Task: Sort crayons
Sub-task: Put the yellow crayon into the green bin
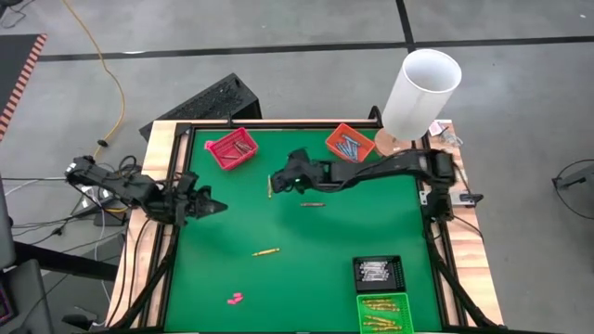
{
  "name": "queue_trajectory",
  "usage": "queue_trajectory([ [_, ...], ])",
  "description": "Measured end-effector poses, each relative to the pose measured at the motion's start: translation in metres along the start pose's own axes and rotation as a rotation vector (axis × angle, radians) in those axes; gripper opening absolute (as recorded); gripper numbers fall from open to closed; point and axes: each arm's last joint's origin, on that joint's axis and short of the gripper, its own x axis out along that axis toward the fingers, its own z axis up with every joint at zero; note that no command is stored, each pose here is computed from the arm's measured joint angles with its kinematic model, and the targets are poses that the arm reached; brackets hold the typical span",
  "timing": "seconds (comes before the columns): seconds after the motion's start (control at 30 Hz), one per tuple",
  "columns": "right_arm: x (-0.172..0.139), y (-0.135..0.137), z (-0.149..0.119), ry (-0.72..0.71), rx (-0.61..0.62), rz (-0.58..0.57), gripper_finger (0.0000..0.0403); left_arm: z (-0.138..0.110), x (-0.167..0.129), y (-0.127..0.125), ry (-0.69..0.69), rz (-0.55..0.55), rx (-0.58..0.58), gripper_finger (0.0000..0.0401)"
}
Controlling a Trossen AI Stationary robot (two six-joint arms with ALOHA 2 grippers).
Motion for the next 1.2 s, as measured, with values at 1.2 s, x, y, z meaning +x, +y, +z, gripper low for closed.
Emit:
queue_trajectory([
  [1.2,0.102,-0.008,-0.048,0.297,-0.115,-0.312,0.0201,-0.001,-0.002,0.001,0.018,0.004,-0.007,0.0000],
])
